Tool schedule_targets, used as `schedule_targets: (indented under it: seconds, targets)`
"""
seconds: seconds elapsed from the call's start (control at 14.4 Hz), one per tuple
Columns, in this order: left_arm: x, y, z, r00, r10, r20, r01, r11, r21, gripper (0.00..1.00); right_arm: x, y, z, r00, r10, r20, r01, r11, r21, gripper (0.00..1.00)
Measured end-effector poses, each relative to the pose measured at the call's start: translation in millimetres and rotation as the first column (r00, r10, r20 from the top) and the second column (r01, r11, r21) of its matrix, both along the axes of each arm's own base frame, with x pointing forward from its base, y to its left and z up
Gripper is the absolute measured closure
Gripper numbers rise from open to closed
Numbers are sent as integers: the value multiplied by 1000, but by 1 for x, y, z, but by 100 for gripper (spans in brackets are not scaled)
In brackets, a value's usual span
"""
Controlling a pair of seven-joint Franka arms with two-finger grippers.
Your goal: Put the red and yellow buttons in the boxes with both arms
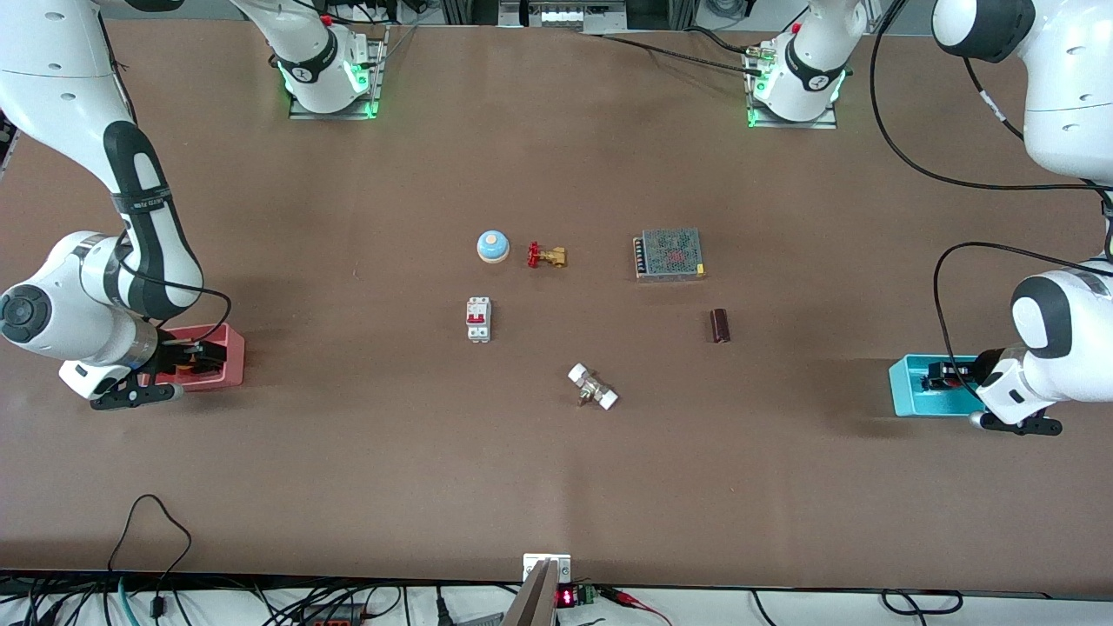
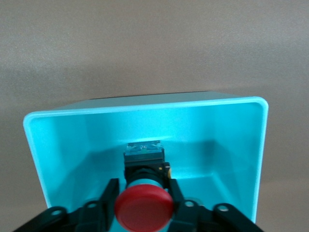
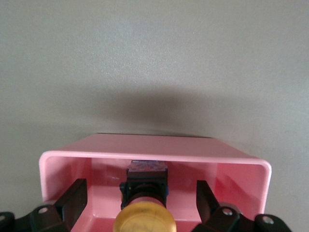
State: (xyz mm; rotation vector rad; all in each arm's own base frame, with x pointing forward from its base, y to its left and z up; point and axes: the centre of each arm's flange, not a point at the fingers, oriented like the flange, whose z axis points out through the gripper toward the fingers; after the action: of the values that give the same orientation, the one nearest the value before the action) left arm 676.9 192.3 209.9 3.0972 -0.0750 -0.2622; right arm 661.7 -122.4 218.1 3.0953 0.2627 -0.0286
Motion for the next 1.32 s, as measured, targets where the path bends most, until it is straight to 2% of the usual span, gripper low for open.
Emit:
schedule_targets:
  seconds: [0.21,0.35,0.62,0.76,0.97,1.18,1.32]
  targets:
    - [5,-2,9,999,36,31,-34,999,-41,15,3,8,47,1000,8,-3,-8,1000,15,0]
    - [13,-7,37,997,34,69,-31,998,-47,0,-2,15,110,1000,15,-6,-14,999,30,0]
    - [21,-37,130,989,-7,149,14,999,-44,0,-31,33,251,997,36,69,-39,998,42,0]
    - [19,-74,186,984,-19,177,27,999,-41,0,-54,45,304,995,53,86,-58,997,49,0]
    - [2,-135,267,982,1,190,7,999,-42,0,-78,70,349,994,90,64,-93,995,41,0]
    - [-30,-167,337,980,29,197,-25,999,-24,0,-89,94,373,992,124,13,-125,992,19,0]
    - [-51,-175,371,978,59,198,-56,998,-25,0,-92,98,385,992,130,3,-130,991,20,0]
